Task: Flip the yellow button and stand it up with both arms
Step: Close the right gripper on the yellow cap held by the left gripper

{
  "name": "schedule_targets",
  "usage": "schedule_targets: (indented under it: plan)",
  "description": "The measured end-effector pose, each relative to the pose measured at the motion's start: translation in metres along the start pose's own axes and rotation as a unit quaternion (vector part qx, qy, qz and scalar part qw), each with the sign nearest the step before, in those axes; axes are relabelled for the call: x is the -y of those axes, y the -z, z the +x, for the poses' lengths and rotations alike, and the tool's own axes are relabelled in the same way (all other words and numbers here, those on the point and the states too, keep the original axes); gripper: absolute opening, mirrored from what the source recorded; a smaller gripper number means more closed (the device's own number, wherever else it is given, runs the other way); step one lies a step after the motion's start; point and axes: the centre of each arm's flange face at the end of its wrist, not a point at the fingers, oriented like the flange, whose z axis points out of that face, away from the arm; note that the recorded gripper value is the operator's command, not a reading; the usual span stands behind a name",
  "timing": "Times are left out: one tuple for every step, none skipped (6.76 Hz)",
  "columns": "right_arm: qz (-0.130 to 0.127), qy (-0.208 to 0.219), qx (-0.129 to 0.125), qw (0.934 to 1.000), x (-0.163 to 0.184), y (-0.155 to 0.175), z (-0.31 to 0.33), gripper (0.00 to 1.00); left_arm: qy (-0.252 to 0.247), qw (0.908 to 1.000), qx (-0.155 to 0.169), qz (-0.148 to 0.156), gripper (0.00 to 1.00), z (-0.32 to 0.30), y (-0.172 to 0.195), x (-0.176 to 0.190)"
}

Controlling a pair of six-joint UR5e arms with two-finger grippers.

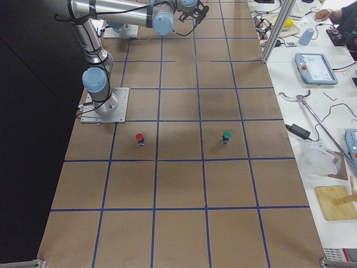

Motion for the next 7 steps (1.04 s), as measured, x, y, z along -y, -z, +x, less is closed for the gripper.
schedule_targets:
  plan:
    - [0.001,-0.002,0.0,1.0,-0.002,0.004,-0.001,0.81,0.0,1.0,0.0,0.0,0.18,0.0,0.0,0.0]
    - [0.003,-0.003,0.001,1.0,-0.005,0.01,-0.004,0.81,0.0,1.0,0.0,0.0,0.18,0.0,0.0,0.0]
    - [0.003,-0.003,0.002,1.0,-0.008,0.014,-0.006,0.75,-0.001,1.0,0.0,0.0,0.18,0.0,0.0,0.0]
    - [0.002,-0.005,0.001,1.0,-0.01,0.015,-0.006,0.75,-0.001,1.0,0.0,0.0,0.18,0.0,0.0,0.0]
    - [0.001,-0.006,0.0,1.0,-0.011,0.015,-0.006,0.75,-0.001,1.0,0.0,0.0,0.18,0.0,0.0,0.0]
    - [0.0,-0.007,-0.001,1.0,-0.011,0.014,-0.005,0.75,-0.001,1.0,0.0,0.0,0.18,0.0,0.0,0.0]
    - [-0.001,-0.008,-0.002,1.0,-0.01,0.013,-0.005,0.71,-0.001,1.0,0.0,0.0,0.18,0.0,0.0,0.0]
